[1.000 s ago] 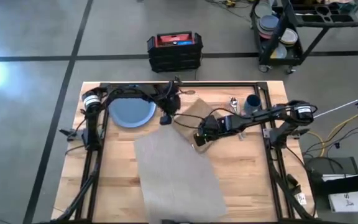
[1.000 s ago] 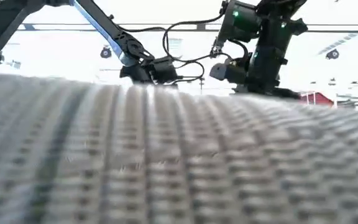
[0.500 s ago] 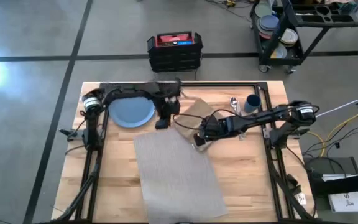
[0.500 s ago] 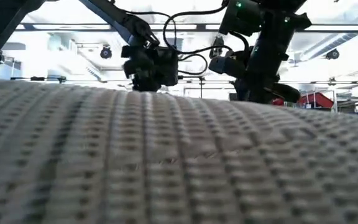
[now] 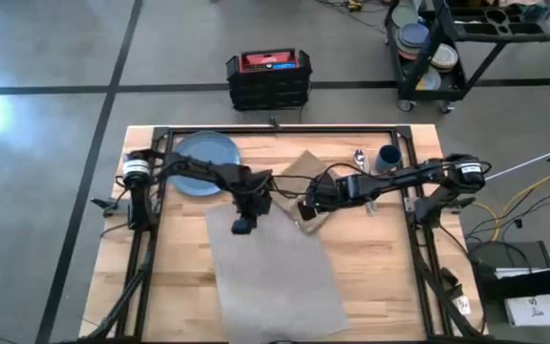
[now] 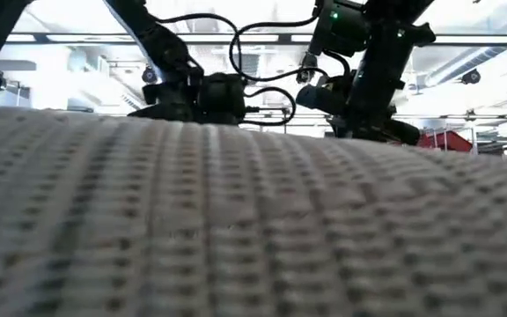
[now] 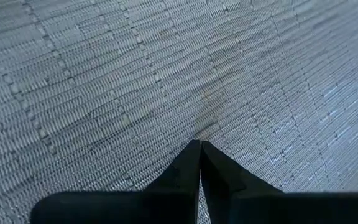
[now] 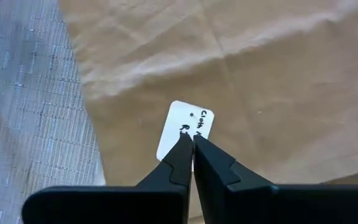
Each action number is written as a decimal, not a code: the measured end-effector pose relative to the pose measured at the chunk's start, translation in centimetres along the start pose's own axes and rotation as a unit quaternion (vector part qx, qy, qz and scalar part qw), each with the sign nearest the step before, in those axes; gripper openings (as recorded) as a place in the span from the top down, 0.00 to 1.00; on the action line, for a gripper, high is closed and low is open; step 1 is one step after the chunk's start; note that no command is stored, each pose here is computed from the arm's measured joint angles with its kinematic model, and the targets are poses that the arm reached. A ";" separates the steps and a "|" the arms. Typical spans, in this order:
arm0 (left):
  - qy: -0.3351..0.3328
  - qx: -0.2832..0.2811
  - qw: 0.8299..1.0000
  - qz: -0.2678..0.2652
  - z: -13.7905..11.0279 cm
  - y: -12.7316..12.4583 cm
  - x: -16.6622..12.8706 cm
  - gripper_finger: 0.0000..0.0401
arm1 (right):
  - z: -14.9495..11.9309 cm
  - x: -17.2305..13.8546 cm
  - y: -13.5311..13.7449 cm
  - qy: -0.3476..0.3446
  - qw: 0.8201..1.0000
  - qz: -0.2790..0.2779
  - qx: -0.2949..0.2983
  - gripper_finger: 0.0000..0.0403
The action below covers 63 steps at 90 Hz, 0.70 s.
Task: Set table place
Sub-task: Fold the brown table napkin
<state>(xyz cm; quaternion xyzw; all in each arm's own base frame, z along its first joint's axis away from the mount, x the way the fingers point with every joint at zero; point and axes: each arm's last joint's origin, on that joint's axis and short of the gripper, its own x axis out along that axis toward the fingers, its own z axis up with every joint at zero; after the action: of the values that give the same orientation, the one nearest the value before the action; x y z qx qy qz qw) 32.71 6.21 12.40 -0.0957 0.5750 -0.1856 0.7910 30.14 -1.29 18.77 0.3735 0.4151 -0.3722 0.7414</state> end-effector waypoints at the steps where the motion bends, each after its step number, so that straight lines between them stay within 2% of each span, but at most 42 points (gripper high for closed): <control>1: 0.000 -0.002 1.000 0.000 -0.1 0.1 0.0 1.00 | 0.0 0.0 0.0 0.000 1.000 0.000 0.000 1.00; 36: -0.029 -0.053 0.997 0.054 -1.4 4.4 -3.2 1.00 | -0.1 0.0 -0.2 0.005 1.000 -0.012 -0.001 1.00; 49: -0.036 -0.052 0.994 0.087 -1.3 4.4 -4.5 1.00 | 0.2 -0.5 -1.2 -0.011 0.999 -0.053 0.005 1.00; 63: -0.067 -0.035 0.991 0.107 -0.6 3.6 -6.4 1.00 | 2.0 -1.8 -2.4 -0.032 0.998 -0.054 0.012 1.00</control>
<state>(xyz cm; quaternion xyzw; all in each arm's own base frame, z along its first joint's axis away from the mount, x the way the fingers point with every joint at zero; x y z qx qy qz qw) 31.11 12.08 16.53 -0.0733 0.5336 -0.0727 0.8394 28.03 -3.63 20.51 0.3473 0.4066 -0.4280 0.7286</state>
